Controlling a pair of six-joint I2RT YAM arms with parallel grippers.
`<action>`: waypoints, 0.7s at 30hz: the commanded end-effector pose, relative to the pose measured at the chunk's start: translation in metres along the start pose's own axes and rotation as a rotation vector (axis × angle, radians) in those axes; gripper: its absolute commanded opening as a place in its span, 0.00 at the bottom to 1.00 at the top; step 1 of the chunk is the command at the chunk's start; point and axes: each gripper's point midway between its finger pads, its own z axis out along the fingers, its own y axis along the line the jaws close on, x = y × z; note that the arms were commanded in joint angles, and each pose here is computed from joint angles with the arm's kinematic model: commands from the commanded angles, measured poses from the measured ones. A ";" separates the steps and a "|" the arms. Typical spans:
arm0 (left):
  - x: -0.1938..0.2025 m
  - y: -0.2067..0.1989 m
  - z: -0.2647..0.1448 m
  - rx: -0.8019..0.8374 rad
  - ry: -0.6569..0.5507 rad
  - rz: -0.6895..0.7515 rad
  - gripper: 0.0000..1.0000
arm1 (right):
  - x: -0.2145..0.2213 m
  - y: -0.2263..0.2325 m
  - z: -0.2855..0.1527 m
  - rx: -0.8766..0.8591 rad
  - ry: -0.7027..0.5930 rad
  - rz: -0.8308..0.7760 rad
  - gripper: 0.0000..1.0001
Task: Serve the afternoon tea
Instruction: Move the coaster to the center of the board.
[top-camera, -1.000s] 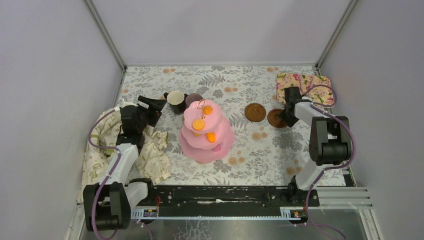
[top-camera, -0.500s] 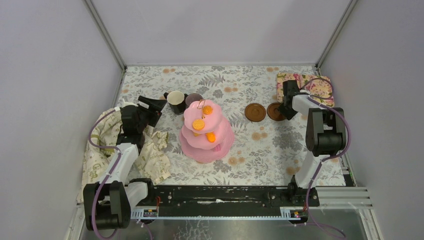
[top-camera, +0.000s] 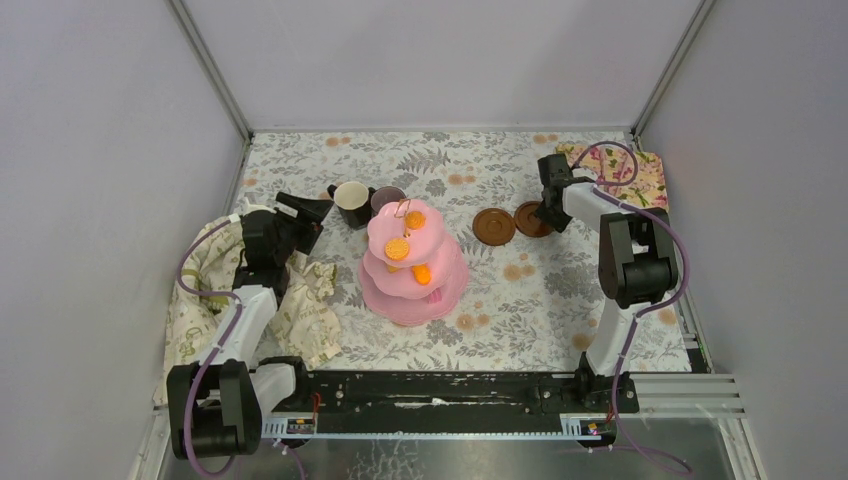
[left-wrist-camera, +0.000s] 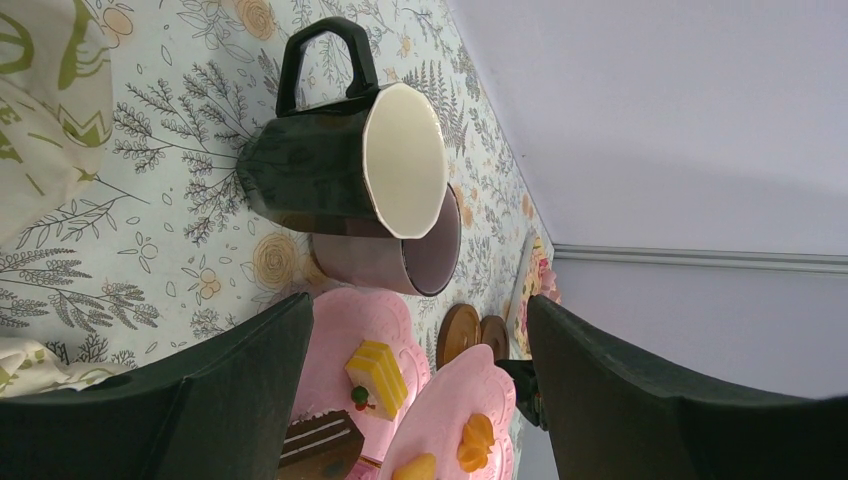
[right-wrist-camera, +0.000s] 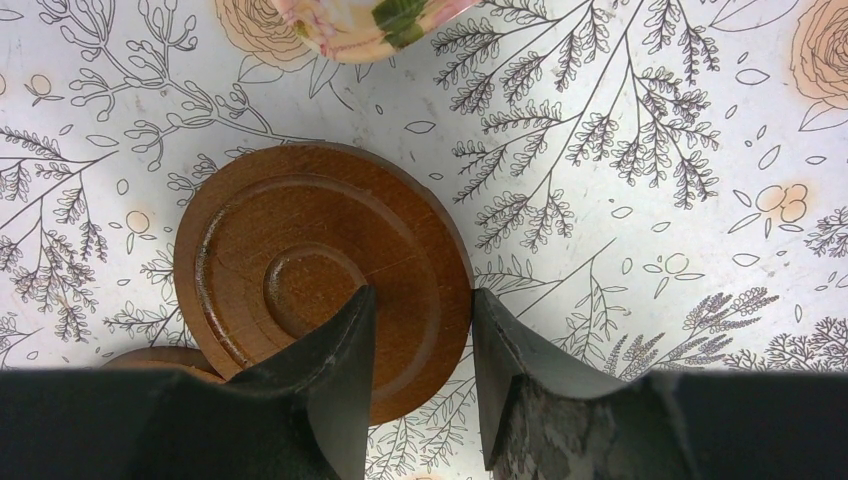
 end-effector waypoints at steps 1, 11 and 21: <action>-0.008 -0.012 0.001 0.056 -0.029 0.013 0.85 | 0.006 -0.008 -0.007 0.025 0.018 -0.019 0.33; -0.010 -0.014 0.000 0.058 -0.031 0.017 0.85 | 0.004 -0.034 -0.009 0.062 0.011 0.010 0.33; -0.009 -0.013 0.004 0.054 -0.028 0.013 0.85 | 0.019 -0.051 -0.007 0.043 0.055 0.033 0.34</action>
